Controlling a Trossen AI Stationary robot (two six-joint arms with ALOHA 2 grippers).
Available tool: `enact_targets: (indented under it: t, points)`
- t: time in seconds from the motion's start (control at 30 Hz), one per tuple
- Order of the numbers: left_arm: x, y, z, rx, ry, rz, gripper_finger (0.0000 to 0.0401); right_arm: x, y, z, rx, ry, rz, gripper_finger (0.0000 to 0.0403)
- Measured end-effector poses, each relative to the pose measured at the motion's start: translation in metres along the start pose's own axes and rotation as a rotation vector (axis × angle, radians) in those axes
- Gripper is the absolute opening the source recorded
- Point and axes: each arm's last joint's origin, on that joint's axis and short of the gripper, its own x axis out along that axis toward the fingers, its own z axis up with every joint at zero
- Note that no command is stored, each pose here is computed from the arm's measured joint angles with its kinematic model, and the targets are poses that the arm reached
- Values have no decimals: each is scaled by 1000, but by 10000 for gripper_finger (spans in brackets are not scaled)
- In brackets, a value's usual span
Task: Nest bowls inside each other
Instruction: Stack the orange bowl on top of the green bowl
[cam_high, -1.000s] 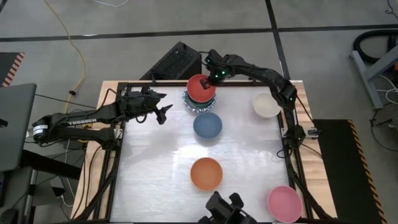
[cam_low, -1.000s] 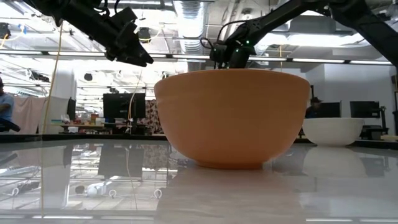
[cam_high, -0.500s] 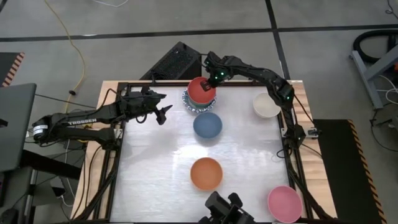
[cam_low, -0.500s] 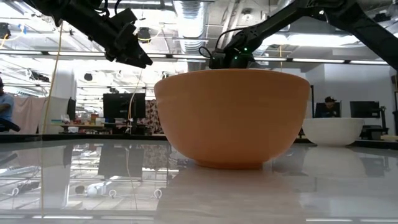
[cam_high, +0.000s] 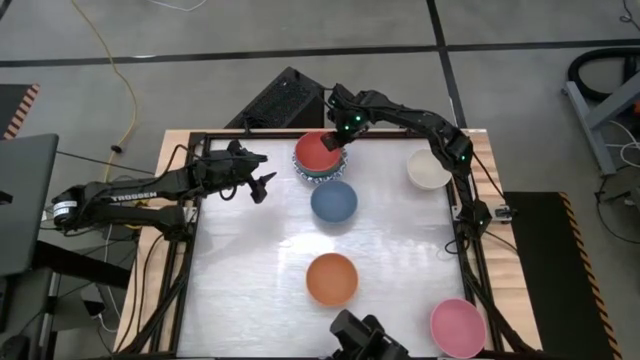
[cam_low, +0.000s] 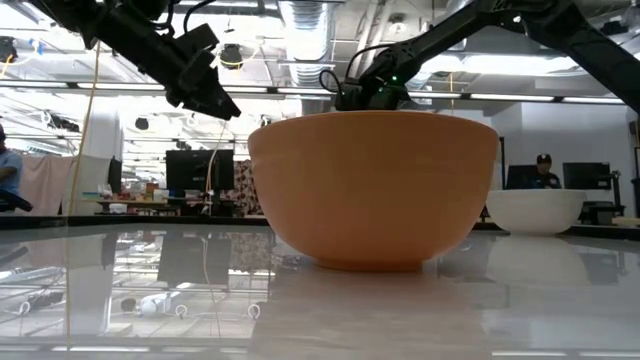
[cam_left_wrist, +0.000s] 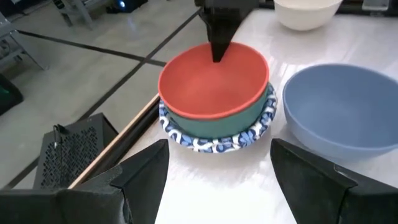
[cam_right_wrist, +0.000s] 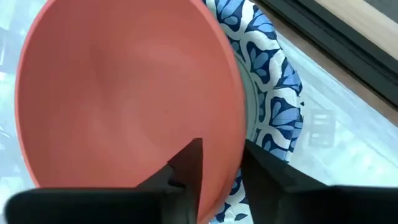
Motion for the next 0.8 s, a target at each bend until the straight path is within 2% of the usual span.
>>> enact_targets:
  t: [0.3, 0.8]
  points:
    - [0, 0, 1, -4, -12, 1, 270, -2, -3, 0, -7, 7, 21, 169]
    - [0, 0, 3, -18, -34, 2, 270, -11, -3, 0, -37, 15, 31, 168]
